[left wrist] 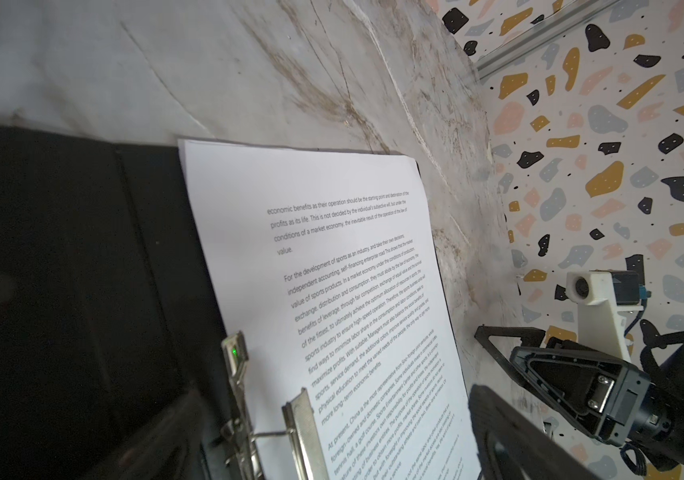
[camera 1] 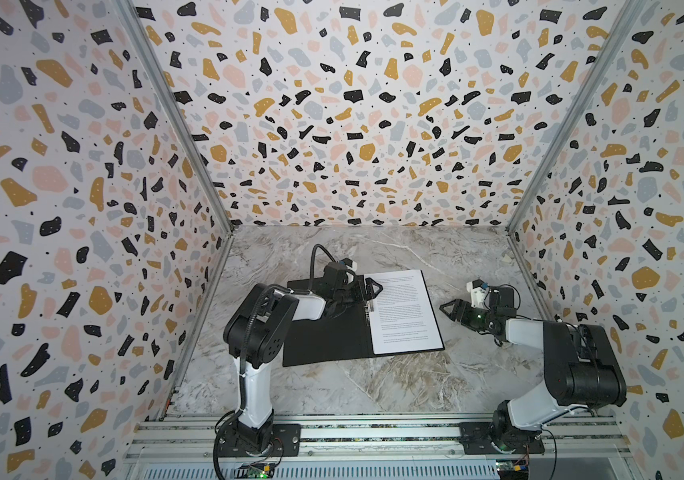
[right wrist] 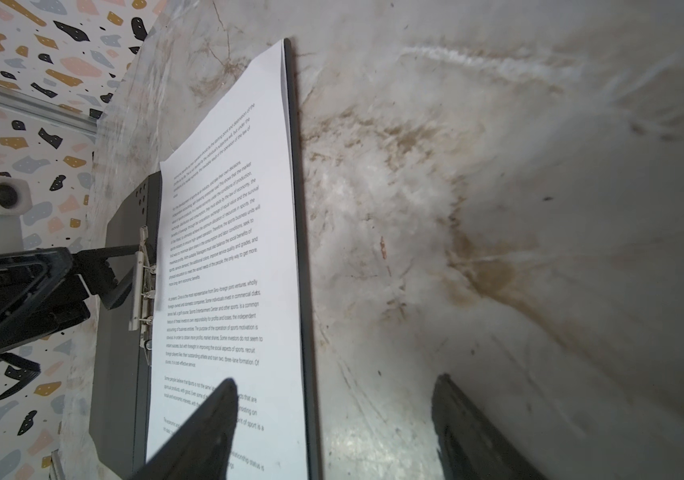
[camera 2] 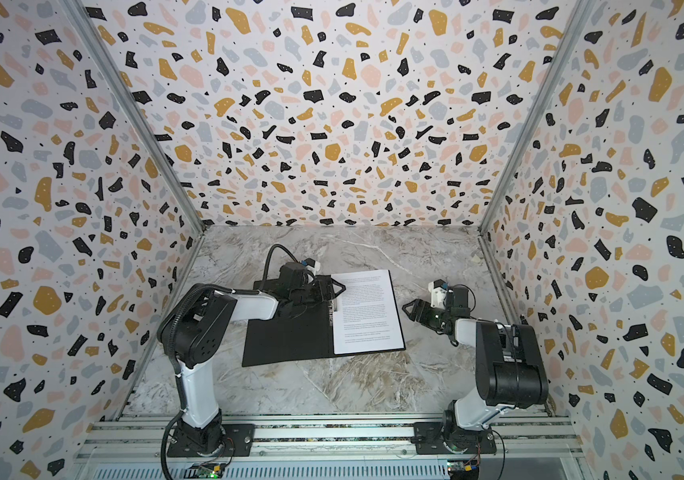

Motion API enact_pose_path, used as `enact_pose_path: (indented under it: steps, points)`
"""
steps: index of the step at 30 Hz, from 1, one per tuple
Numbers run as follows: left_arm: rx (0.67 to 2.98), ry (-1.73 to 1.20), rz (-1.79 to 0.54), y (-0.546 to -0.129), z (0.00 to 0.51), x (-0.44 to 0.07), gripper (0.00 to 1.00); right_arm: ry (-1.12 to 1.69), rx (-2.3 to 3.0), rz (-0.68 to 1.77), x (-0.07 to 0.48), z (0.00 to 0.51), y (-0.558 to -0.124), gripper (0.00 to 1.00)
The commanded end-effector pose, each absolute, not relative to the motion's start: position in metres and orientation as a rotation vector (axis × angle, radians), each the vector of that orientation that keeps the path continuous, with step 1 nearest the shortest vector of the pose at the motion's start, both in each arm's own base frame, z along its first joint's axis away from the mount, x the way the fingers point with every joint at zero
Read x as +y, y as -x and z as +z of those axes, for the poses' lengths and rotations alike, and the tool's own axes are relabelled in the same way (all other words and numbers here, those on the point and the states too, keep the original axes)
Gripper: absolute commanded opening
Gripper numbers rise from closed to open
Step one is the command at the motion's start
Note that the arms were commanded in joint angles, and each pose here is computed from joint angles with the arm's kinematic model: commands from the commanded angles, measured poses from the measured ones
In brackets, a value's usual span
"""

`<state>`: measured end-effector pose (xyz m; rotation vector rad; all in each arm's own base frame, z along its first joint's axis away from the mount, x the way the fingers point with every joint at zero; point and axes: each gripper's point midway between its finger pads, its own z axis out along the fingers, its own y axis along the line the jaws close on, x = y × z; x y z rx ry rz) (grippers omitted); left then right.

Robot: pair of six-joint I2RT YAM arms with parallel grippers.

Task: Put the files into the folder

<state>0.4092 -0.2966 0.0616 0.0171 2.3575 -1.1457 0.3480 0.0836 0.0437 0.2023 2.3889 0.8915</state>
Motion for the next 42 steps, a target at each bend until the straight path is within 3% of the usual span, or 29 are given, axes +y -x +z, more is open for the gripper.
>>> enact_pose_path:
  steps: [1, 42]
  points:
    - [2.291, -0.021, -1.225, -0.414, 0.075, -0.302, 1.0, -0.235, 2.454, 0.892, 0.083, 0.027, -0.334, 0.74]
    - [2.098, -0.053, -1.399, -0.385, 0.131, -0.3, 0.99, -0.244, 2.443, 0.902, 0.085, 0.035, -0.323, 0.73]
